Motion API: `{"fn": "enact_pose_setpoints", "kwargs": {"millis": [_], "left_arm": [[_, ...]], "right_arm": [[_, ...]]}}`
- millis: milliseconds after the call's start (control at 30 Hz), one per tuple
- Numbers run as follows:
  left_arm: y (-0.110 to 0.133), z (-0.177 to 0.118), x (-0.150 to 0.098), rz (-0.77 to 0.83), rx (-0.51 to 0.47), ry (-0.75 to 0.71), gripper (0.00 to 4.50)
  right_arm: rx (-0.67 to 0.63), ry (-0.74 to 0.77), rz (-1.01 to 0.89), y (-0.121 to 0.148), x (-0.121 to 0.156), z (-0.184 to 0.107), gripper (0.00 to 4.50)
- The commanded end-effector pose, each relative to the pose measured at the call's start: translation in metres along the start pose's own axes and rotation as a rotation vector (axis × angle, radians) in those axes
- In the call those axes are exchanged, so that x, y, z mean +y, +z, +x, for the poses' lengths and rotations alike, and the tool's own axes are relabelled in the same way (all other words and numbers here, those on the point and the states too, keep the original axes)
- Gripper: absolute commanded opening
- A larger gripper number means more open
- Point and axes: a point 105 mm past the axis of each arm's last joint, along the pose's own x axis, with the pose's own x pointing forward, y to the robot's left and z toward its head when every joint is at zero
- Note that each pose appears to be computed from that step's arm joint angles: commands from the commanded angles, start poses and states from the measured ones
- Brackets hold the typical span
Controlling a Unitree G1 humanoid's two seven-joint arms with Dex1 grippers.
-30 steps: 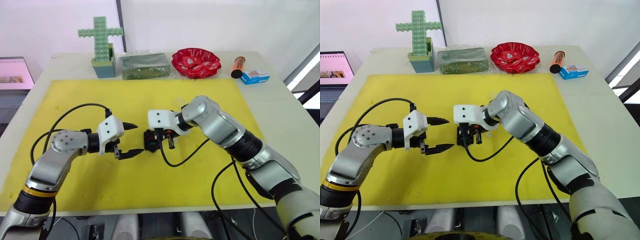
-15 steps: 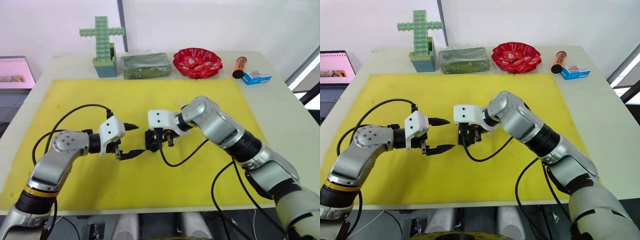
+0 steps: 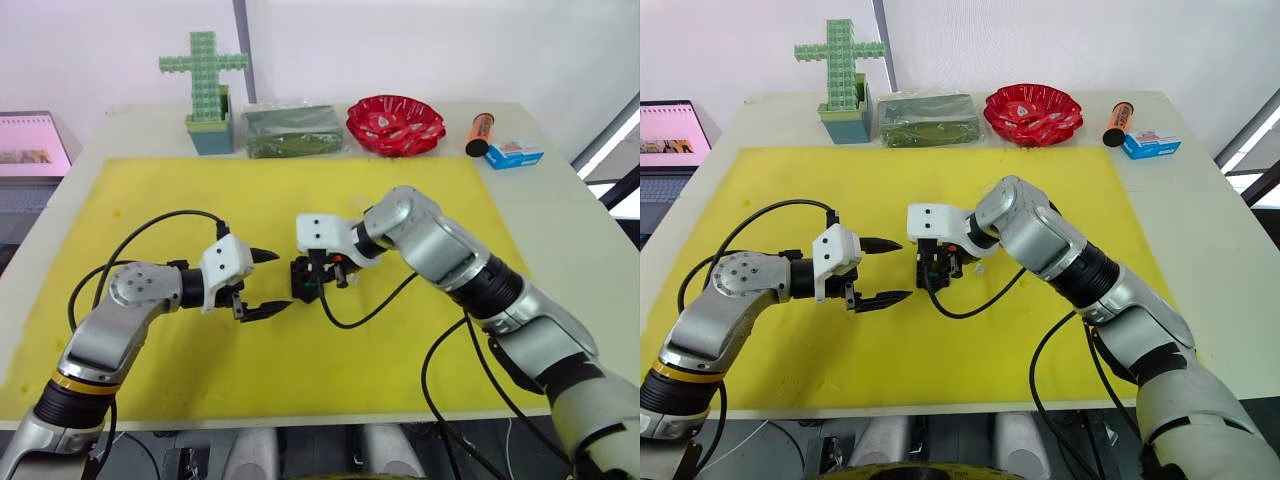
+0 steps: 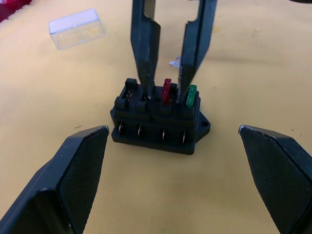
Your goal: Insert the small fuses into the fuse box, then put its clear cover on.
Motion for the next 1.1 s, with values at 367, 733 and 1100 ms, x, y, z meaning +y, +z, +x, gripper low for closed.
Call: {"fn": "enact_pose_setpoints", "kwargs": {"millis": [367,733,1100], "left_arm": [[0.009,-0.002,0.005,0.041,-0.024,0.019,4.5],[0.008,-0.006,0.007,0.039,-0.016,0.026,4.5],[0.009,-0.006,0.009,0.036,-0.013,0.027,4.5]], "right_arm": [[-0.074,-0.045,-0.018,0.021,-0.004,-0.029,1.21],[-0.253,-0.068,0.025,0.024,0.002,-0.033,0.04],[-0.353,-0.107,0.114,0.014,0.004,-0.016,0.04]]}}
